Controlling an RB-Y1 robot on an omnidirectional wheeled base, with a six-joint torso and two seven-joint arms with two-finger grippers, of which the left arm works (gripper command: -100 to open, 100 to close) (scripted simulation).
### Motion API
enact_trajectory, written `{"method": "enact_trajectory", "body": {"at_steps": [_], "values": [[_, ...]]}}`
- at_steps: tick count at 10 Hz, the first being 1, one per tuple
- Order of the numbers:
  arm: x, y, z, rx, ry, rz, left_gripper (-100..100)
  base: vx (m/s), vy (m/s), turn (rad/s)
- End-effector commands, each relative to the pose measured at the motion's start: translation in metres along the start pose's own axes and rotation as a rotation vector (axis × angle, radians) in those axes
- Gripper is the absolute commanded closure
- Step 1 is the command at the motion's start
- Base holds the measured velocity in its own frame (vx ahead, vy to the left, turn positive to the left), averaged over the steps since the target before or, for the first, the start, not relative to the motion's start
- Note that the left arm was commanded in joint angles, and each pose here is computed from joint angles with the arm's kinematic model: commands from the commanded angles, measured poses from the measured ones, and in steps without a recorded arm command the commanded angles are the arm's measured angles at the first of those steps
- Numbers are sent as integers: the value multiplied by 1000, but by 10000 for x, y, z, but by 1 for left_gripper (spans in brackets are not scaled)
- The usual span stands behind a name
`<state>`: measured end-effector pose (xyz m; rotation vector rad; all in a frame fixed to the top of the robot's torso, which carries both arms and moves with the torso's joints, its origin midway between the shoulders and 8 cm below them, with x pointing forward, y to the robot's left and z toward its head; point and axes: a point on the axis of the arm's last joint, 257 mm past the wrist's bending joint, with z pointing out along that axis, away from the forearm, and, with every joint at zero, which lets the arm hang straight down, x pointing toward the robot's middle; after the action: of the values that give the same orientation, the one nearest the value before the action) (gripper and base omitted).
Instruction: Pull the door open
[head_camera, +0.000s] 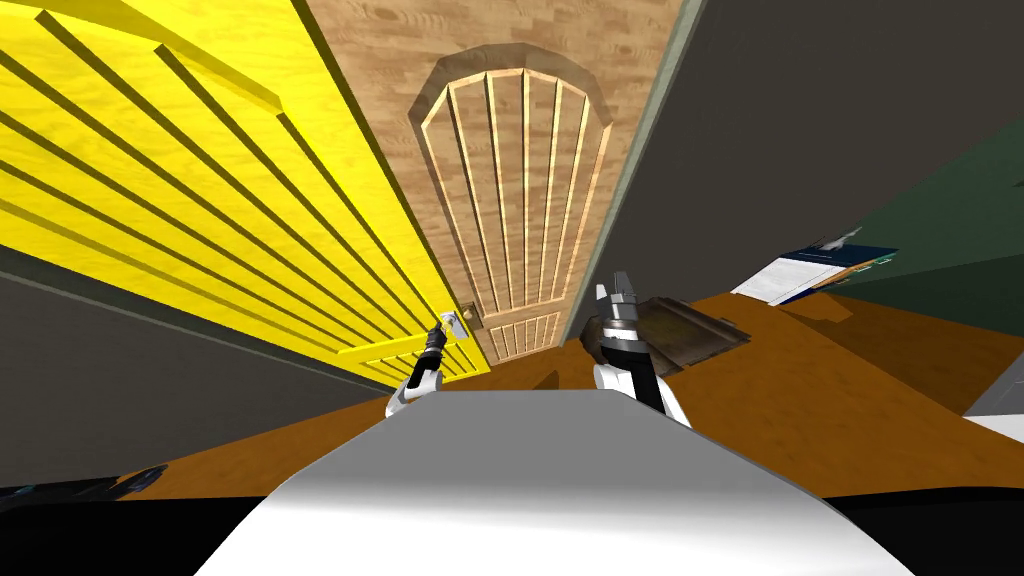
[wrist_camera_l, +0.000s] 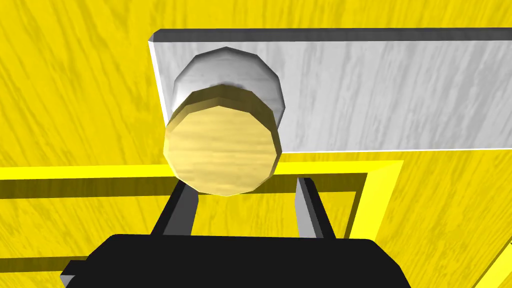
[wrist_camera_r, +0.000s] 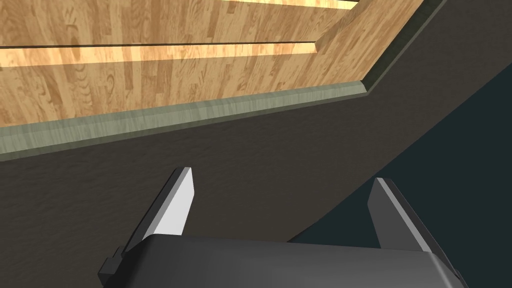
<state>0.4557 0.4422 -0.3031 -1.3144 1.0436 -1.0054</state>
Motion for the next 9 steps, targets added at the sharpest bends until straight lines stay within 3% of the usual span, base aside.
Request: {"method": "enact_trajectory", "body": {"at_steps": [1, 5, 6, 9], "values": [[-9, 5, -4, -1, -1, 0, 100, -40, 13, 19], [-9, 5, -4, -1, -1, 0, 100, -19, 3, -4], [-113, 48, -59, -12, -14, 6, -100, -166, 16, 111], [-29, 22, -73, -8, 4, -1, -100, -204, 0, 10]]}}
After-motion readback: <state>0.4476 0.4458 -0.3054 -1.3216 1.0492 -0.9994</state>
